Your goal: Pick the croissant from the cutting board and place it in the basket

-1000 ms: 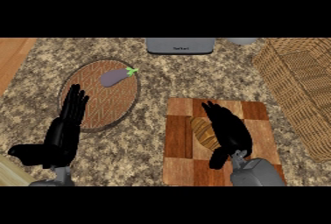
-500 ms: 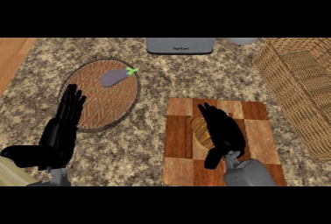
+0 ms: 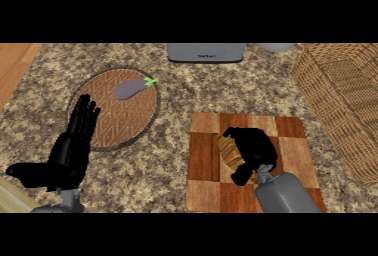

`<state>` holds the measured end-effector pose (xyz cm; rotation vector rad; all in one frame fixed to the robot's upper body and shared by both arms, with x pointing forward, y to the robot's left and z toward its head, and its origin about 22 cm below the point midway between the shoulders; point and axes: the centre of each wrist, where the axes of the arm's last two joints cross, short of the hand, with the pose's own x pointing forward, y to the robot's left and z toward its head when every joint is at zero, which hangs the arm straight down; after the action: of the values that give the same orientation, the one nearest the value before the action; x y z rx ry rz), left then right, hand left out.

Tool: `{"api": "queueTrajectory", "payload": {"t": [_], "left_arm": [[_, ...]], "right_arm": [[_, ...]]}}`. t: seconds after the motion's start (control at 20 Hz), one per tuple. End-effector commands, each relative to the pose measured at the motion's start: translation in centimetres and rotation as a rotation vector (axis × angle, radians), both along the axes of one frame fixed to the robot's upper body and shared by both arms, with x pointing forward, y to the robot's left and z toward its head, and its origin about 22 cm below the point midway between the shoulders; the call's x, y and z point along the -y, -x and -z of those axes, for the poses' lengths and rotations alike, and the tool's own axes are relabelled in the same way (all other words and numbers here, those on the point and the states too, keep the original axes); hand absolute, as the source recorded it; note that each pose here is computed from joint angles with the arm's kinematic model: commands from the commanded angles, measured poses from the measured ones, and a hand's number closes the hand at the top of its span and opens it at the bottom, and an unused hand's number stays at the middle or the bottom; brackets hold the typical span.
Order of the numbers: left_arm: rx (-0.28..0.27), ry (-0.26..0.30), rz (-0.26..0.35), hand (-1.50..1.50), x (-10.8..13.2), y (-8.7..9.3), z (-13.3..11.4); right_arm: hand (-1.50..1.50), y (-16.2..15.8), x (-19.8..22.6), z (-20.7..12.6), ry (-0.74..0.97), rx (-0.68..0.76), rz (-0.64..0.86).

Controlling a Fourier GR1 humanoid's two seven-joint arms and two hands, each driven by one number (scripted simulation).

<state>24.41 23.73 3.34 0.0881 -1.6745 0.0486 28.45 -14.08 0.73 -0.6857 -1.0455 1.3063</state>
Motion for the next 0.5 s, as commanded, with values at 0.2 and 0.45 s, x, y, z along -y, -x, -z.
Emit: {"api": "queueTrajectory", "payload": {"t": [0.2,0.45], "left_arm": [[-0.008,0.003,-0.017,0.0,0.4,1.5,1.0],[0.016,0.013,0.01,0.0,1.2,0.2,-0.4]], "right_arm": [[1.5,0.4,-1.2,0.8,0.052,0.032,-0.078],[1.5,-4.1,2.2,0.0,0.056,0.027,0.321]]}}
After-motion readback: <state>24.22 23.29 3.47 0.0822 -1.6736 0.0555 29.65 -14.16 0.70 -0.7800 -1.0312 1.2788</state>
